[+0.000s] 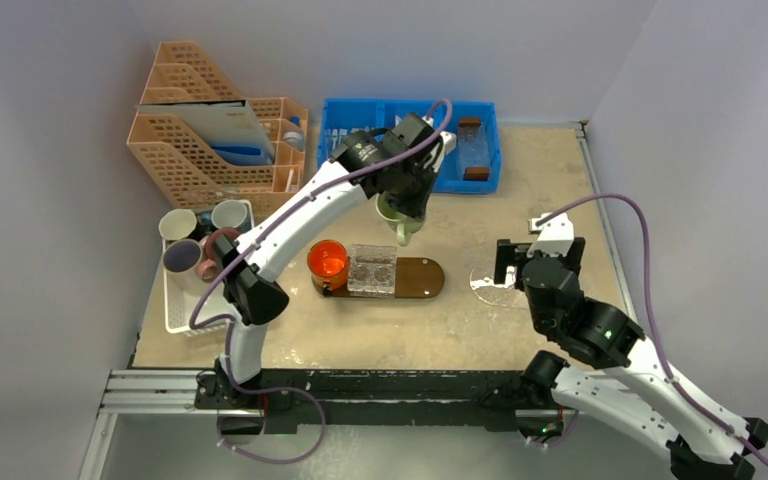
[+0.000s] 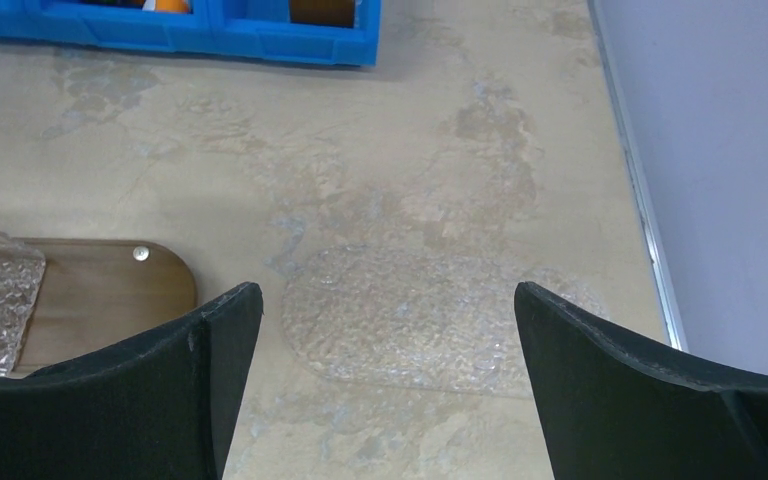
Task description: Prepare toiletry sets of a toothbrush and toothpaste on the tray
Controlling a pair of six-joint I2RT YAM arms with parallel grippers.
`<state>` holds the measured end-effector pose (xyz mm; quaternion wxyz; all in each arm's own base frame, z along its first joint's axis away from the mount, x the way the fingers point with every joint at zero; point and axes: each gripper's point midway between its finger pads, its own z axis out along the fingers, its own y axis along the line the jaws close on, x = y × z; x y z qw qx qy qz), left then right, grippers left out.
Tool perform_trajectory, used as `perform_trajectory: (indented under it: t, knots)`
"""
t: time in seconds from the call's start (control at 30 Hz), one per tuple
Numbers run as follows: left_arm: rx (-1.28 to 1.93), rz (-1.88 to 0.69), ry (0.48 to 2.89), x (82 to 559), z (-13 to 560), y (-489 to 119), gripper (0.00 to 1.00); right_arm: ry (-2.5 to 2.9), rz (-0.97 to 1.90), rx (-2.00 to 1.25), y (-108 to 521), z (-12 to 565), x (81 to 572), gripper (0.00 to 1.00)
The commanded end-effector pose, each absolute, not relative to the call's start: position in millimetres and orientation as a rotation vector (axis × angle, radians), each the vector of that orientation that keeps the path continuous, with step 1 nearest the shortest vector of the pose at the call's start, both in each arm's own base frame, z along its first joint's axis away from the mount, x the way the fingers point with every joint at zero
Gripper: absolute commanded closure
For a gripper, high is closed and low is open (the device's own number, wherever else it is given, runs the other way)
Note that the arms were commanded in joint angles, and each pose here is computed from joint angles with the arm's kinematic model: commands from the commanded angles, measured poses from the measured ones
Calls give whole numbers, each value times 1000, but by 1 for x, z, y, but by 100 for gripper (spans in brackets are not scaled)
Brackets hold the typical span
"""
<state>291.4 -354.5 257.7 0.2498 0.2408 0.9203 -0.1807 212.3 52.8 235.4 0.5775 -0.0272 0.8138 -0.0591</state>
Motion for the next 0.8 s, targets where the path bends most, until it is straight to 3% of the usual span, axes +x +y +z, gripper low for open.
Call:
perform_trajectory:
  t: [0.0, 0.37, 0.77]
  knots:
    - [632, -543, 2371, 298, 283, -383, 100, 1873, -205, -3, 32, 239, 207, 1]
    - [739, -473, 2434, 276, 233, -417, 100, 1860, -243, 48, 15, 244, 200, 1]
    - [709, -337, 2593, 258, 170, -414, 100, 1853, -255, 77, 7, 243, 195, 1]
